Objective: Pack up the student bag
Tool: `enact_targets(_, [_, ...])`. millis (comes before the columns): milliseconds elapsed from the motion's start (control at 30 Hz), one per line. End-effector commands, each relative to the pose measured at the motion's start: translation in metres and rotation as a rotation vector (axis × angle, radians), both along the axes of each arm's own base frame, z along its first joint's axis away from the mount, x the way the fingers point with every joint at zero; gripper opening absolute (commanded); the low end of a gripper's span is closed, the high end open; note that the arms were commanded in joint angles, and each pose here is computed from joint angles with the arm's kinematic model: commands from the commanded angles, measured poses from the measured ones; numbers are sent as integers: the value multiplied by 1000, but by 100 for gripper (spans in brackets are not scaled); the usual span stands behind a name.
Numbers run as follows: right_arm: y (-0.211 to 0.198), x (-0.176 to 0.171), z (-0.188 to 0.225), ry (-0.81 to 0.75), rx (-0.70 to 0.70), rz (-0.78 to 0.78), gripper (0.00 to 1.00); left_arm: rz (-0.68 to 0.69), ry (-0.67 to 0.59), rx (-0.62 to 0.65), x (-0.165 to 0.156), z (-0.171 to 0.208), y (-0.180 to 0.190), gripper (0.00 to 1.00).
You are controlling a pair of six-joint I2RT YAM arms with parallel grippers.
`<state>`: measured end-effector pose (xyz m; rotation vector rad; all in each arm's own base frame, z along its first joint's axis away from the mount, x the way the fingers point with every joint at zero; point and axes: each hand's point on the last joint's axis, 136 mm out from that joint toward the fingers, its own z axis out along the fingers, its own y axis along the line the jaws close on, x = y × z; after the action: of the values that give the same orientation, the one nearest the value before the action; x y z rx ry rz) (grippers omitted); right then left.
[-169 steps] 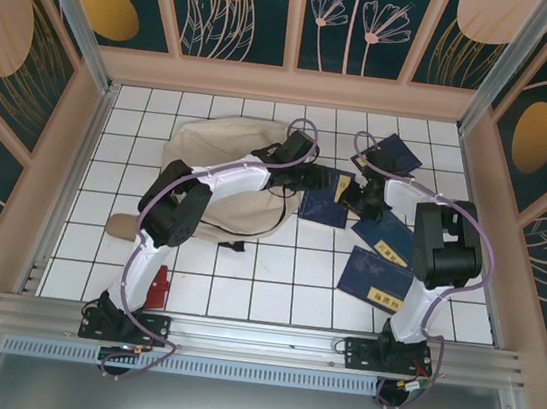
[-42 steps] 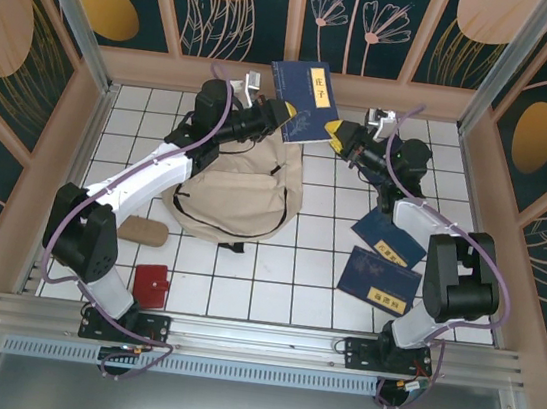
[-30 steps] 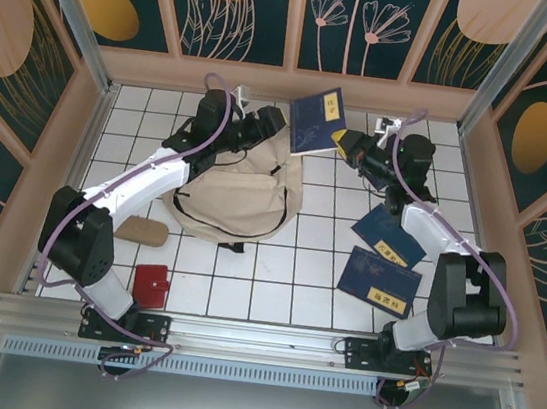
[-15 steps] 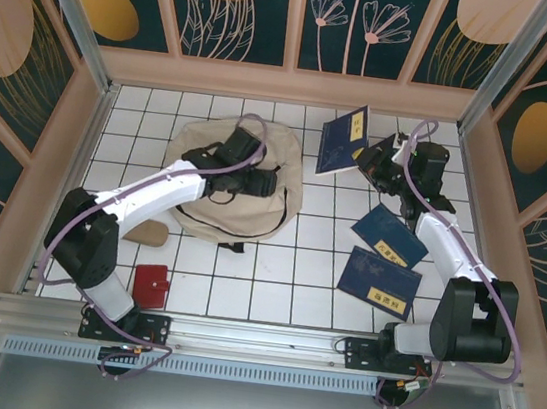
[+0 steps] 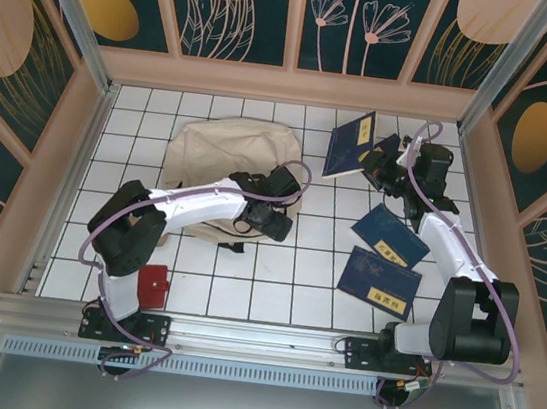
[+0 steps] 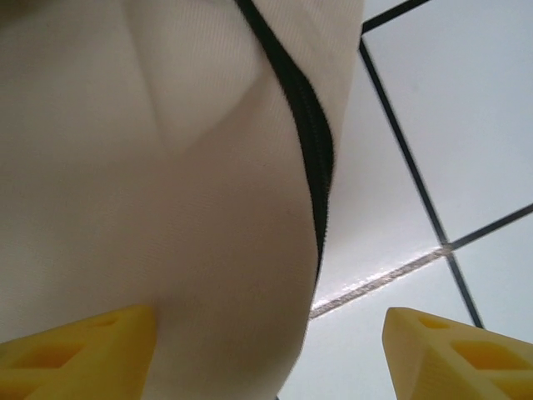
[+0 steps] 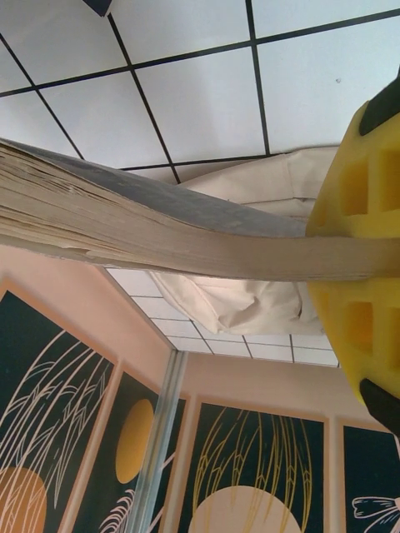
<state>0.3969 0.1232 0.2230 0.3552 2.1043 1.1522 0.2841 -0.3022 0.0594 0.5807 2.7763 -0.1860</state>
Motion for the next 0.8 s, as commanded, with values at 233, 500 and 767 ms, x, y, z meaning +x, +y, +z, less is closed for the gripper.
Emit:
enact_targets(233, [-2,0,7,-34,9,-4,0,14,-39,187,16,-11,24,72])
enact_targets(500, [-2,-2,6,-31,11,-2,0,98,-184,242,42,19,35,70])
enact_targets(767, [-2,-2,5,-26,15,-2,0,100,-190,293,38,23,49,71])
